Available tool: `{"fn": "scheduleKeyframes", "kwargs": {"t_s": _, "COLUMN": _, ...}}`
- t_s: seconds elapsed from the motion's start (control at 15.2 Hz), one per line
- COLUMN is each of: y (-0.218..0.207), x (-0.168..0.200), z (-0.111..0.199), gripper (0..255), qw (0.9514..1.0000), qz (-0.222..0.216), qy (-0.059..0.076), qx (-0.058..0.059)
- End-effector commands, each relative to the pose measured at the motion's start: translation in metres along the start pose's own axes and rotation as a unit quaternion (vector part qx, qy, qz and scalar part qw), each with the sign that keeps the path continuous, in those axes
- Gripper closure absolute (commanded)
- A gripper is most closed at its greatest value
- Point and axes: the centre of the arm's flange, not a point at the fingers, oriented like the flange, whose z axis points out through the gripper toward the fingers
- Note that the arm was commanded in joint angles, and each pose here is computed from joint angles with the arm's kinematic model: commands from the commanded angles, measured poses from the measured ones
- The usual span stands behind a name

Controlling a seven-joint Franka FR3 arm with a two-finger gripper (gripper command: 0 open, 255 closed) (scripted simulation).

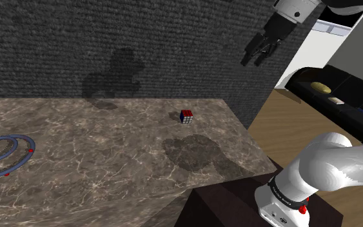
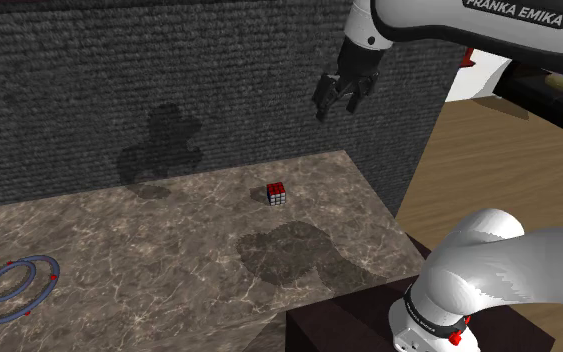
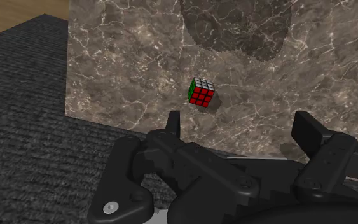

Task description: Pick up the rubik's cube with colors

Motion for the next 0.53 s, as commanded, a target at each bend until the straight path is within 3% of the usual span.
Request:
{"fn": "scheduleKeyframes", "kwargs": {"t_s": 0.0, "y": 0.000, "x": 0.000, "z": 0.000, "gripper": 0, "qw": 1.0000, "qz": 0.000, "qy": 0.000, "qx": 0.000}}
{"fn": "scheduleKeyframes", "kwargs": {"t_s": 0.46, "y": -0.006, "x": 0.043, "z": 0.085, "gripper": 0, "qw": 0.9996, "qz": 0.012, "qy": -0.021, "qx": -0.012}}
